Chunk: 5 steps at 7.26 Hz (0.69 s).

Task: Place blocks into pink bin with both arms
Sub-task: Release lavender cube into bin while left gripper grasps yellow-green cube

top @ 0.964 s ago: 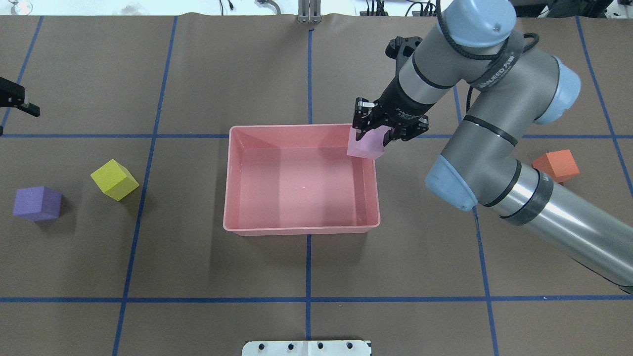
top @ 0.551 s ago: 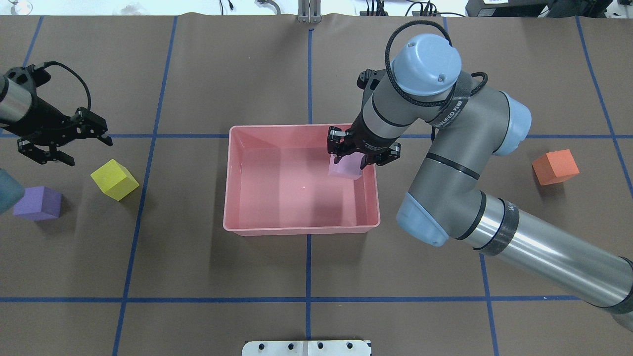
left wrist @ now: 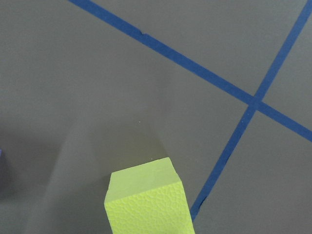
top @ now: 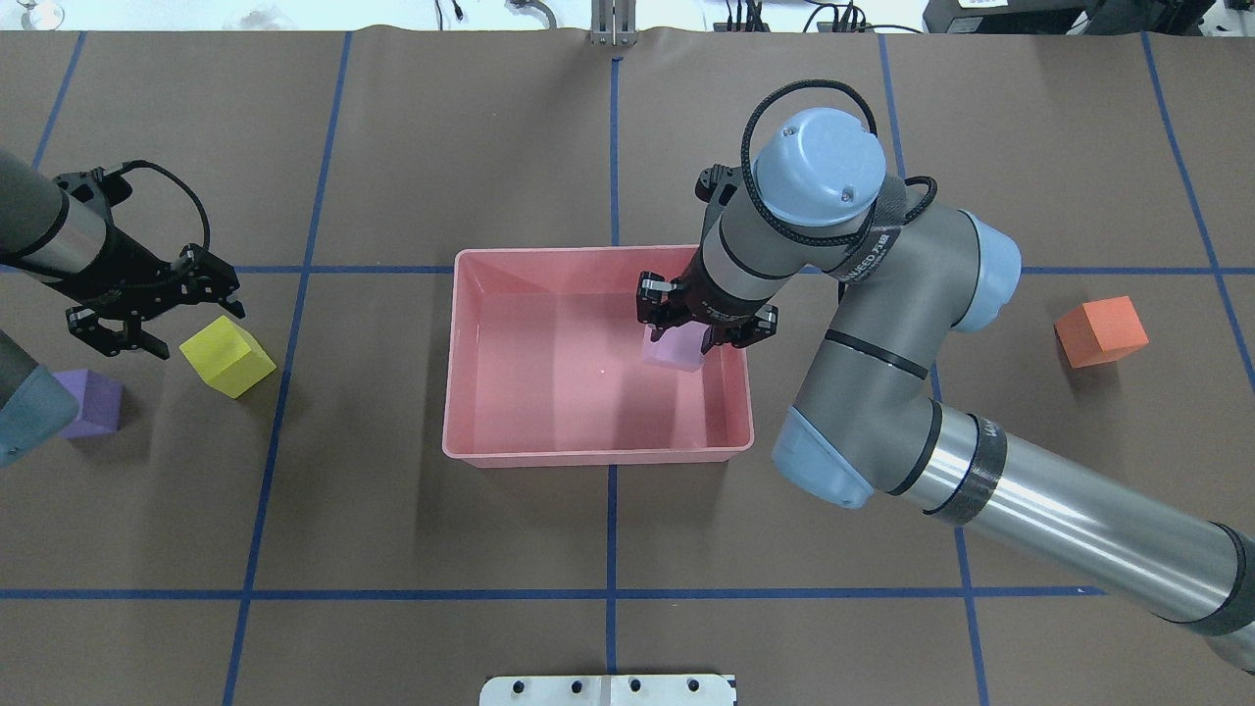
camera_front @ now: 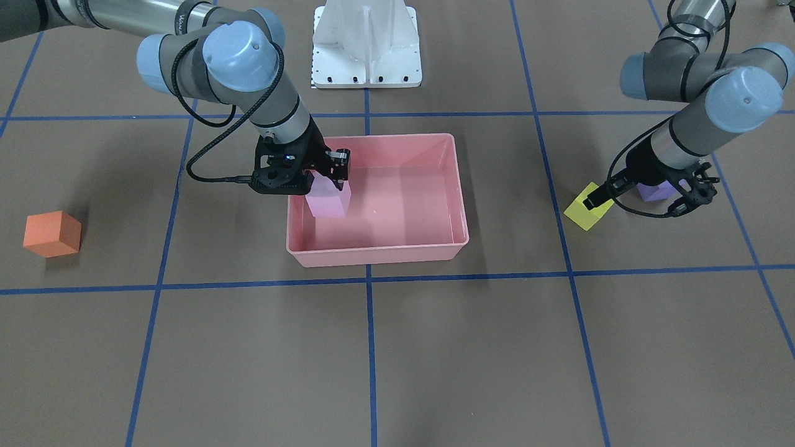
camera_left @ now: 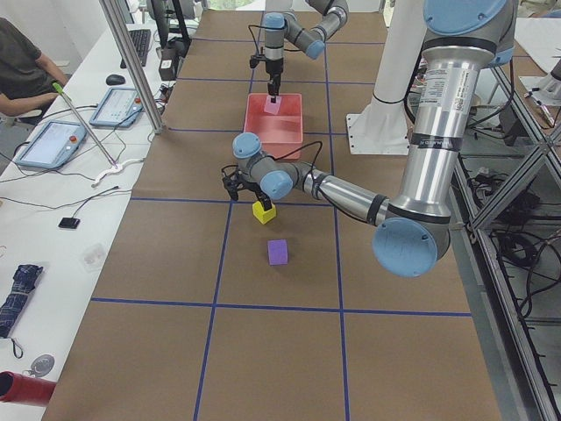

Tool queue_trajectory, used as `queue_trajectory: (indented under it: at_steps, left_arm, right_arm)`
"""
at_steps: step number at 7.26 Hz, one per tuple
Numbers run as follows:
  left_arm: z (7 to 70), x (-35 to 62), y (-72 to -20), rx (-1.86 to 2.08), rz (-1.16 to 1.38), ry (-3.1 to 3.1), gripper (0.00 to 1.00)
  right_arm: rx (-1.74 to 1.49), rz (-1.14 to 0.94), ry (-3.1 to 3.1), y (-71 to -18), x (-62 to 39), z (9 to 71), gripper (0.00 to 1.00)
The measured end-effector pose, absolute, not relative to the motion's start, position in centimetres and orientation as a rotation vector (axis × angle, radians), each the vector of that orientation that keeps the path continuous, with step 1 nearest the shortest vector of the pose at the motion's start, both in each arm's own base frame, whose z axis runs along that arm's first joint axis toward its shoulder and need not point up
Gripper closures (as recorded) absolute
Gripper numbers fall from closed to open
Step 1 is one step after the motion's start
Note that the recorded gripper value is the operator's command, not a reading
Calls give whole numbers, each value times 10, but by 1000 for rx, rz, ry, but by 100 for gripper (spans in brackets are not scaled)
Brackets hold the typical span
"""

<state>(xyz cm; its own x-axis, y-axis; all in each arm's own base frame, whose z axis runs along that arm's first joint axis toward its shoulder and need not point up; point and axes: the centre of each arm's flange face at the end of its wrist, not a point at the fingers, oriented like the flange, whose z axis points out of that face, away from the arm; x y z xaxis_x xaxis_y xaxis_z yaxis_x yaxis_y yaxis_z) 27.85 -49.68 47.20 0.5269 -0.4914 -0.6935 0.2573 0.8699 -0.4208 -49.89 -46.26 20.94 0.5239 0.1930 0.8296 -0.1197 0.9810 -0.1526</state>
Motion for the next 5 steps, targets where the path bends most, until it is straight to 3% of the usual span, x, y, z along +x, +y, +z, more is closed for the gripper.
queue_trajectory:
  at_steps: [1,4,5]
  left_arm:
    - [475,281,-497,-288,-458,908,0]
    - [485,291,-495,-305,-451,894,1]
    - [489,292,-495,-310,-450,890,5]
  right_arm:
    - [-82,194,-1014,-463,-503,213,1]
    - [-69,204,-1020,-464,-506,215,1]
    - [-65,206,-1020,-465,-505,215,1]
